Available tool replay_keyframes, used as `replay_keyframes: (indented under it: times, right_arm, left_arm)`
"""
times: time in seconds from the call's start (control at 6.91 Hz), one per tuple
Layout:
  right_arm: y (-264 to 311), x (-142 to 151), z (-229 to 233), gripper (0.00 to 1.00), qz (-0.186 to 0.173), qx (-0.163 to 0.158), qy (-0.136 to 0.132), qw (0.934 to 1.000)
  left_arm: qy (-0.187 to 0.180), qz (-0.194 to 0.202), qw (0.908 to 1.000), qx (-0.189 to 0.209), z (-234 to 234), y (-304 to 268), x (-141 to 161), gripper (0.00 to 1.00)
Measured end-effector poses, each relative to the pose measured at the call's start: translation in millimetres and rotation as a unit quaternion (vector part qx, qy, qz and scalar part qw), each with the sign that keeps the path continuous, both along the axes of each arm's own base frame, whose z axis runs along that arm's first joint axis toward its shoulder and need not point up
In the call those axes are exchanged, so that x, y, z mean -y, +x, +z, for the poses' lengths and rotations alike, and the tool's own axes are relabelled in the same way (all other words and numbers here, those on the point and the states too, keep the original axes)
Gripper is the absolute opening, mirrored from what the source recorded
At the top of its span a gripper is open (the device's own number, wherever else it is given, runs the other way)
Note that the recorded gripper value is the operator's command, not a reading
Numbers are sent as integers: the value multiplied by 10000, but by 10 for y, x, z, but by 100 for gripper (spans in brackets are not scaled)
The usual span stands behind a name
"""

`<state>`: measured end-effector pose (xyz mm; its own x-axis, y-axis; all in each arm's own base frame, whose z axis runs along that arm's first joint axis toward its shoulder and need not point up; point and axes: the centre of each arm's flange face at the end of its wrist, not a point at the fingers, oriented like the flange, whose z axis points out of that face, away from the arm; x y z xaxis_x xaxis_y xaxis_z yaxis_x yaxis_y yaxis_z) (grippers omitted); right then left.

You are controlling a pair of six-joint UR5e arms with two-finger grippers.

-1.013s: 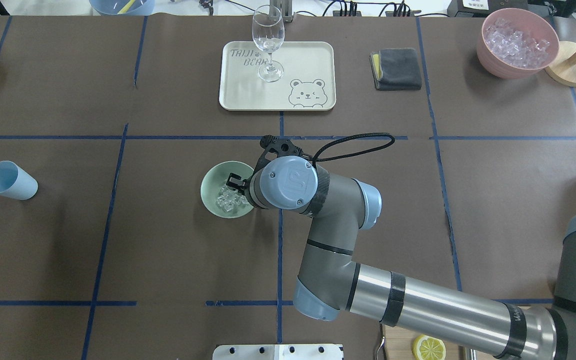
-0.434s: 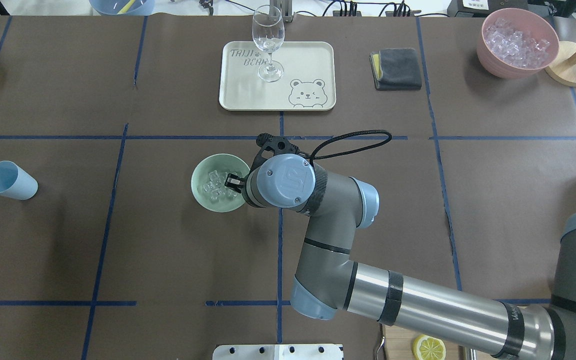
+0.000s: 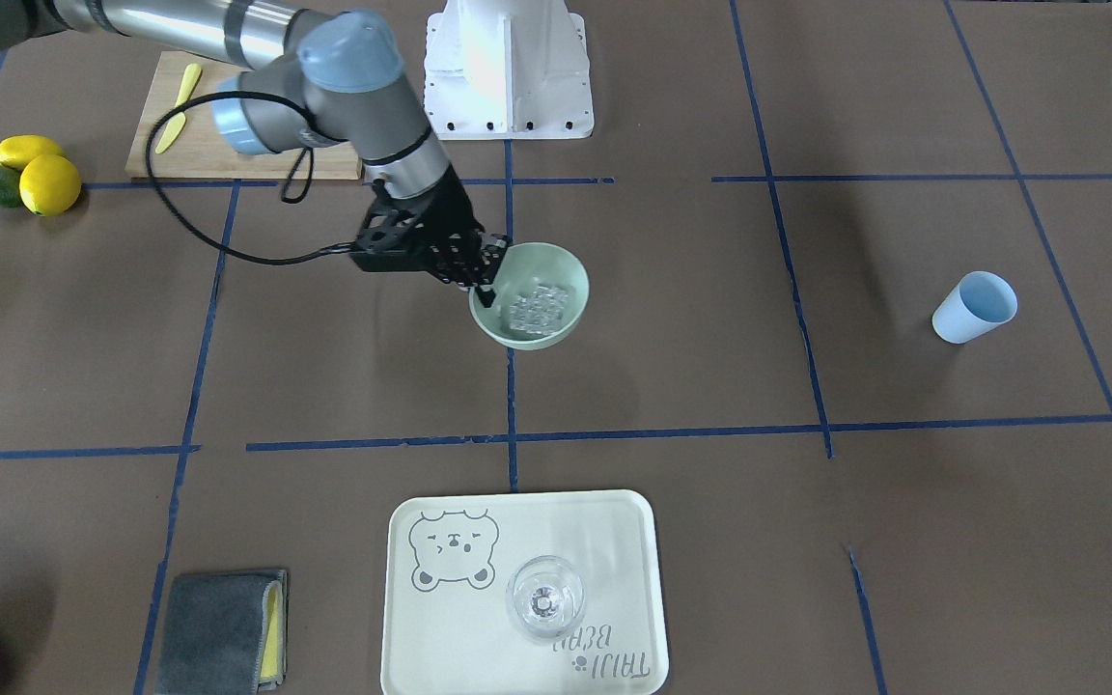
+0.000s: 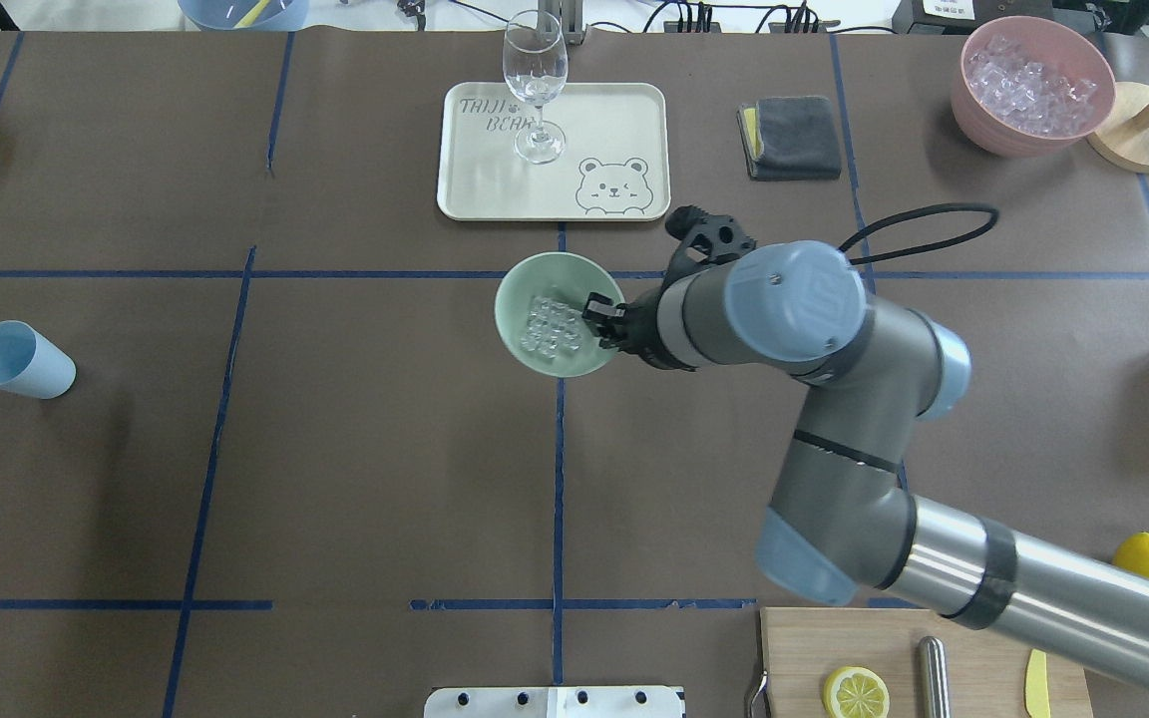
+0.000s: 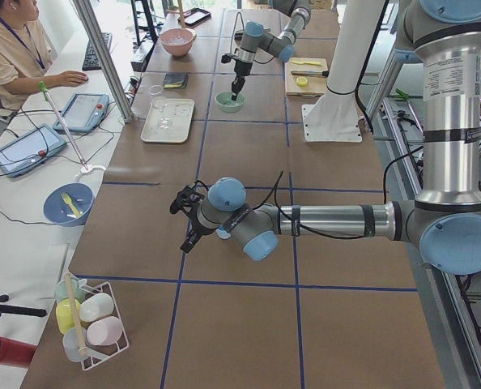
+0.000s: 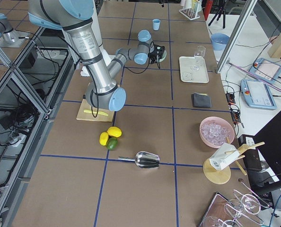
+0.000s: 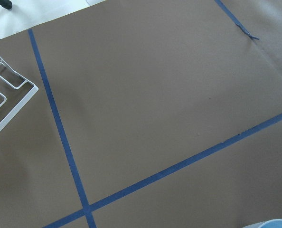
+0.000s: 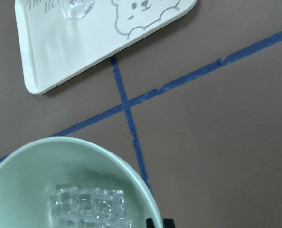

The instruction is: Pour ice into bowl

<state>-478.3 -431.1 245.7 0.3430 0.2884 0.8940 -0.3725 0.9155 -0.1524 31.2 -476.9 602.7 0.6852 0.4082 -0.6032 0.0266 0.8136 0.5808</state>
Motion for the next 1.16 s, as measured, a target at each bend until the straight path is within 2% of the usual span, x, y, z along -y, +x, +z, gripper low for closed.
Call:
replay_keyframes:
  times: [0.14,0.29,0.58,0.87,1.16]
  right_arm:
    - [410,95,386,0,-131,-211,53,9997]
    - [750,124,811,0,-282,-521,227,9980]
    - [1592,51,1863,0,-650,-997,544,9914]
    - [2464,-157,2715,0,-918,-1096,265,9894]
    - [2778,-336,3242,0,-931,-1158,82,9889]
  left_arm:
    - [1,-7,10000,2,-3,-2,-2,100]
    - [0,-10,10000,2,-4,-2,-1,100]
    - [10,-10,10000,-5,-18,-1,-1,100]
    - [13,-12,10000,-11,-27,-1,0,100]
    - [15,-13,10000,-14,-31,-1,0,100]
